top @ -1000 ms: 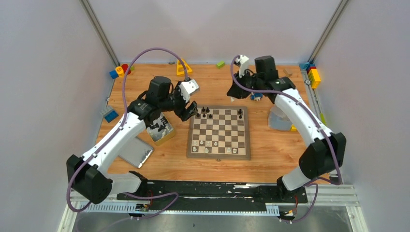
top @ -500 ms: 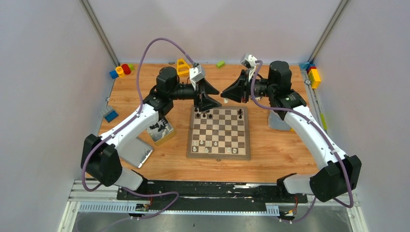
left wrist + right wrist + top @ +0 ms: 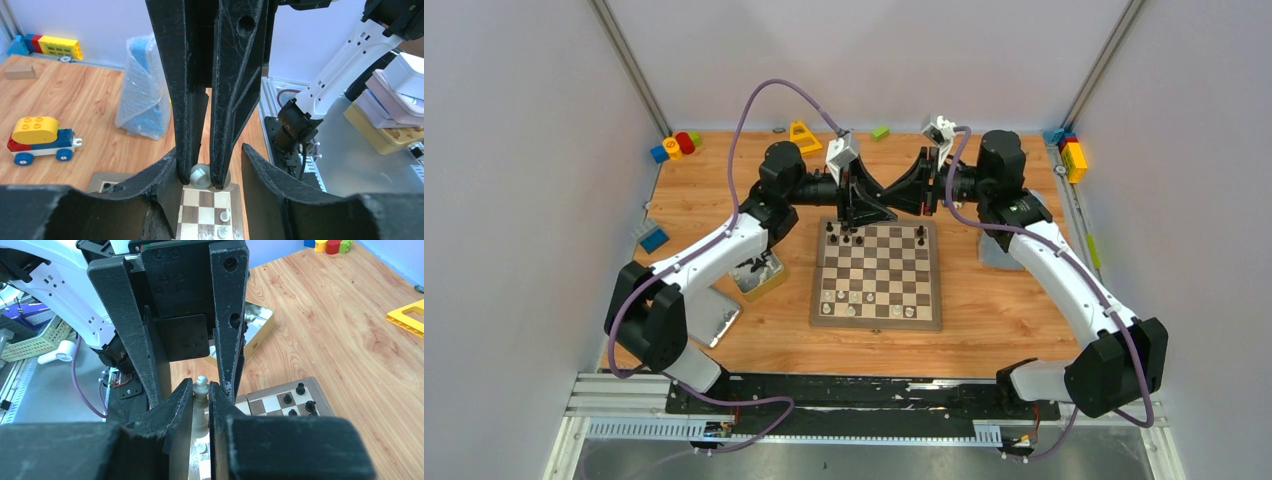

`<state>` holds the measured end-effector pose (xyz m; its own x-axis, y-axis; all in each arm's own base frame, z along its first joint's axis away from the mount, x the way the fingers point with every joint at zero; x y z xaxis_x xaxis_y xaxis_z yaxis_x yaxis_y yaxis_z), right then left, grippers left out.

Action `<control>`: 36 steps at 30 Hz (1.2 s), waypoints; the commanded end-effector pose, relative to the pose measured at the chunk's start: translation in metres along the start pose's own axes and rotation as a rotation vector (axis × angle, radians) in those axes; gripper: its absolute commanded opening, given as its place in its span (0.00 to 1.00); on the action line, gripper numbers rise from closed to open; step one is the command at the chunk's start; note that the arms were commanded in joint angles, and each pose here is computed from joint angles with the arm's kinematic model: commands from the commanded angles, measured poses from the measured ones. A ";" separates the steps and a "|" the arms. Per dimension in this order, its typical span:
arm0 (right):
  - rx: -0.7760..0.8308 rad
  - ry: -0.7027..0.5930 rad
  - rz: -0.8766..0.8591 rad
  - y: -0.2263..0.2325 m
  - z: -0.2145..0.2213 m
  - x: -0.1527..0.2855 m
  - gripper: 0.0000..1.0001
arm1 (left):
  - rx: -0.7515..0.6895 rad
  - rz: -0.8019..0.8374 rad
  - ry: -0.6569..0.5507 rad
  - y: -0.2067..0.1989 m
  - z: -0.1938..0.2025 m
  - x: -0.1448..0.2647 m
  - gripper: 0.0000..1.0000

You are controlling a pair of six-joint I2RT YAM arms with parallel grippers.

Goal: Set up the chess pieces on the board
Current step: Pick up the chess piece from the chessboard.

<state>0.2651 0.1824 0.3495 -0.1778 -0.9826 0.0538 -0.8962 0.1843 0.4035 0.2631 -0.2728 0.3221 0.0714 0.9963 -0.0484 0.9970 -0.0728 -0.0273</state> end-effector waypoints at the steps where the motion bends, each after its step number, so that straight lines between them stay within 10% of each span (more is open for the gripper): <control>1: 0.059 -0.039 -0.037 0.010 -0.010 0.004 0.00 | -0.034 0.039 -0.045 -0.001 -0.014 -0.002 0.50; 15: 0.072 -0.074 -0.025 0.017 -0.024 0.014 0.00 | -0.008 0.051 -0.040 -0.002 -0.006 -0.002 0.60; 36: 0.055 -0.095 -0.005 0.011 -0.018 0.023 0.01 | 0.032 0.072 -0.031 0.005 -0.007 -0.009 0.29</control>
<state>0.2651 0.1646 0.3593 -0.2144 -0.9767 0.0074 -0.8881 0.1981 0.4149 0.2667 -0.2784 0.3146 0.1200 0.9907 -0.0642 0.9876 -0.1257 -0.0943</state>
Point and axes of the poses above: each gripper's point midway between its finger pads, its own x axis back along the fingers, its own y axis along the line the jaws close on, z = x × y, the point moved 9 cm from there along x, back along the fingers, and after that the axes turned 9 degrees about -x, right-handed, at the moved point
